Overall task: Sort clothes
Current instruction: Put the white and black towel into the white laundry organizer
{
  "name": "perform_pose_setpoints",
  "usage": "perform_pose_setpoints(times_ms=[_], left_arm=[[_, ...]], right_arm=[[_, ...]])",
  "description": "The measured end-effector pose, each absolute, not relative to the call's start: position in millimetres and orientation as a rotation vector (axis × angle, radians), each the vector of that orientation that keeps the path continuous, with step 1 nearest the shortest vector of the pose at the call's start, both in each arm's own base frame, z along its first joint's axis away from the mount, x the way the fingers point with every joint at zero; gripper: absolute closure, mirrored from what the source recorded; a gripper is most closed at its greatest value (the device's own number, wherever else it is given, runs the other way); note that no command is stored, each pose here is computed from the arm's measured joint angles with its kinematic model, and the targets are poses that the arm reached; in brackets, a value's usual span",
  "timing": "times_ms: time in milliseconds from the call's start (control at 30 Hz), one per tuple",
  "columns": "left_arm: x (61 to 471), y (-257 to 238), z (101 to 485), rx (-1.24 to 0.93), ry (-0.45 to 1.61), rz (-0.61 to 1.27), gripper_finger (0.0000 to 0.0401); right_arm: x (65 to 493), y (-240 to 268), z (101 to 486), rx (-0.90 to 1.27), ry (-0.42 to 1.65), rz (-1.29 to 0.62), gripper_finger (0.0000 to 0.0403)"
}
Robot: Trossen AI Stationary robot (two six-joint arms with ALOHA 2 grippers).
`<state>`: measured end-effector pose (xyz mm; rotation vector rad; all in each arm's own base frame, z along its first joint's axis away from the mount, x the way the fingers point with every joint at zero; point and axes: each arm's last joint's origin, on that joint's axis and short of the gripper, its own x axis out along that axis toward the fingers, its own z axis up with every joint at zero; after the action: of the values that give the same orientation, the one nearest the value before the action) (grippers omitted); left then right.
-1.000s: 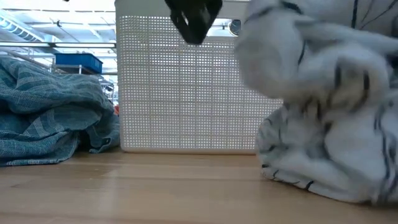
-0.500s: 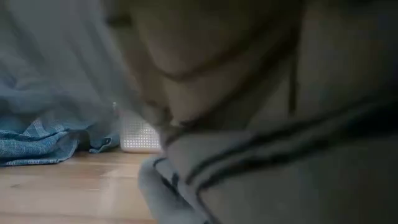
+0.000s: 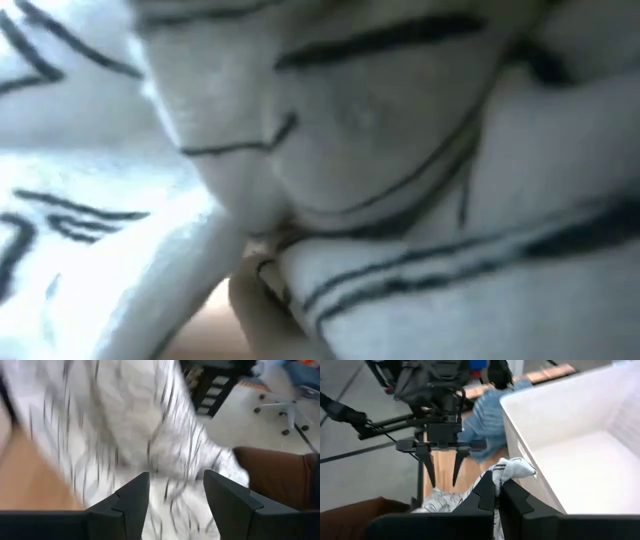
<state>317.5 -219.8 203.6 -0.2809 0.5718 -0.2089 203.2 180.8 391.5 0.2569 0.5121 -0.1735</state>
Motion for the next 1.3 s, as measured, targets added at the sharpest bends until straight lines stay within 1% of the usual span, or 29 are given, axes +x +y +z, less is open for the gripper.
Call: perform_pose_setpoints(times_ms=[67,167,233,367,433,767,900,967,1000,1067,1133,1200,1233,1267,1300], left_arm=[[314.7,-224.8,192.5,-0.331,0.63,-0.182,0.0203],[312.6,-232.4,176.7,-0.349,0.679,-0.166,0.0203],[312.7,-234.1,169.6,-0.333,0.678,-0.129,0.0203],[319.4,-227.1,156.9,-0.286,0.635,0.012,0.0203],[323.6,-222.0,150.1,-0.299,0.644,0.049,0.0203],[334.3,-210.3,126.4,-0.362,0.698,0.116,0.0203],[336.4,-210.1,112.7,-0.354,0.724,0.116,0.0203],[338.5,-210.9,110.5,-0.356,0.724,0.087,0.0206],[338.9,-211.4,110.2,-0.347,0.728,0.069,0.0211],[339.5,-211.5,110.9,-0.336,0.727,0.052,0.0237],[339.0,-211.6,113.9,-0.326,0.73,0.033,0.0284],[338.2,-212.7,118.6,-0.304,0.725,0.005,0.0349],[338.0,-213.0,122.1,-0.296,0.716,-0.006,0.0374],[337.8,-213.7,126.5,-0.29,0.702,-0.02,0.0386],[337.1,-214.7,130.8,-0.278,0.69,-0.033,0.0388]], right_arm=[[201.6,179.2,389.2,0.264,0.532,-0.193,0.0403],[201.2,178.7,388.5,0.261,0.538,-0.197,0.0403],[201.2,178.8,388.6,0.262,0.537,-0.197,0.0403],[201.2,178.8,388.7,0.261,0.537,-0.196,0.0403],[201.2,178.8,388.5,0.262,0.538,-0.195,0.0403],[201.0,179.5,388.1,0.268,0.557,-0.175,0.0403],[201.0,179.4,388.1,0.256,0.557,-0.173,0.0403],[201.2,179.2,388.1,0.25,0.557,-0.173,0.0403],[201.3,179.1,388.1,0.249,0.557,-0.173,0.0403],[201.3,179.1,388.1,0.25,0.557,-0.173,0.0403],[201.3,179.1,388.1,0.25,0.556,-0.173,0.0403],[201.3,179.1,388.1,0.25,0.556,-0.173,0.0403],[201.3,179.1,388.1,0.25,0.556,-0.173,0.0403],[201.3,179.1,388.2,0.25,0.556,-0.173,0.0403],[201.3,179.1,388.1,0.25,0.556,-0.173,0.0403]])
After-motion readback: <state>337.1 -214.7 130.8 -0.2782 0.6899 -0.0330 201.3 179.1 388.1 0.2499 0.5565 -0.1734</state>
